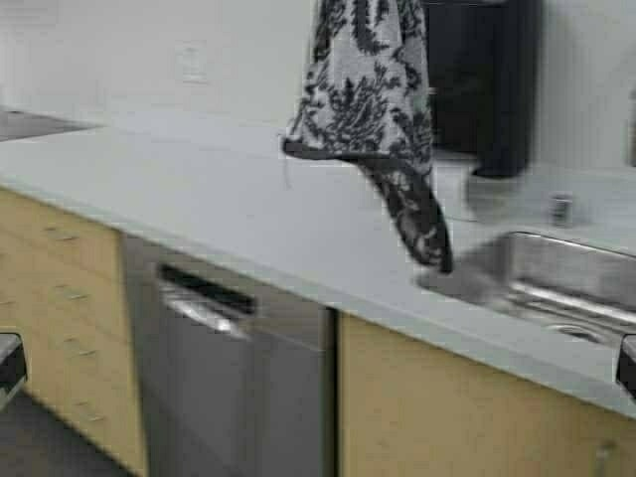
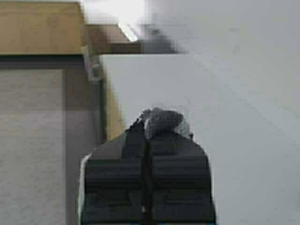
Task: Get the cloth and wipe up the spill under the wine glass
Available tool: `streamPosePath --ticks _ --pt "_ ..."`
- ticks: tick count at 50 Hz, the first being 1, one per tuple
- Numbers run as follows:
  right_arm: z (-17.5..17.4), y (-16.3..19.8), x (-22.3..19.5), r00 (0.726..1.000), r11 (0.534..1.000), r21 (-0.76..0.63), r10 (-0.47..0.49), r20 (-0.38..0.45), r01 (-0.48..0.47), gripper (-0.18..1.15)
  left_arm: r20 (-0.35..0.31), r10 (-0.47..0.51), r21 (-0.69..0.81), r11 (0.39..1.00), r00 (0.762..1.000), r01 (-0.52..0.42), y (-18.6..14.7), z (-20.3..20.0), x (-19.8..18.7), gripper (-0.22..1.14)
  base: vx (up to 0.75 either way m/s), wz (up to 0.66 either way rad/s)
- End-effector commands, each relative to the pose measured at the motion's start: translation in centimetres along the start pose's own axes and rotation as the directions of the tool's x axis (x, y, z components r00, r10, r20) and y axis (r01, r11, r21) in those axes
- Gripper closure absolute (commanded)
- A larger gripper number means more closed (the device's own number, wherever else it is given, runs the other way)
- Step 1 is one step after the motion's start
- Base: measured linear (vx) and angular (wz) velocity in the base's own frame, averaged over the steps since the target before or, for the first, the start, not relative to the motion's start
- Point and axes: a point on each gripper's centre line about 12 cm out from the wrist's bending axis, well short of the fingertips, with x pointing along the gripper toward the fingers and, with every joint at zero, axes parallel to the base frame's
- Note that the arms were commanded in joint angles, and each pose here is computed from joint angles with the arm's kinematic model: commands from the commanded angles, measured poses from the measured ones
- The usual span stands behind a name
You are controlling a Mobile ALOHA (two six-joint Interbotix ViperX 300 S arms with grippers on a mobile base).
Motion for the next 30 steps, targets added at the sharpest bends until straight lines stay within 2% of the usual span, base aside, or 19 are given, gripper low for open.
streamPosePath --ticks 1,16,30 --pt "0.6 -0.1 -0.2 0.999 1.0 0.001 -0.002 0.033 0.002 0.9 0.023 -0.004 0.017 1.0 1.0 0.003 -0.1 0.9 0.2 0.89 -0.06 0.59" --pt "0.6 -0.2 -0.3 0.998 1.0 0.013 -0.005 0.061 0.004 0.9 0.021 -0.003 0.031 1.0 1.0 0.003 -0.1 1.0 0.8 0.89 -0.05 0.59" --pt "-0.4 -1.0 0.2 0.998 0.999 0.017 -0.029 0.055 0.029 0.9 -0.015 0.0 0.024 1.0 1.0 0.0 0.0 0.3 1.6 0.89 -0.03 0.48"
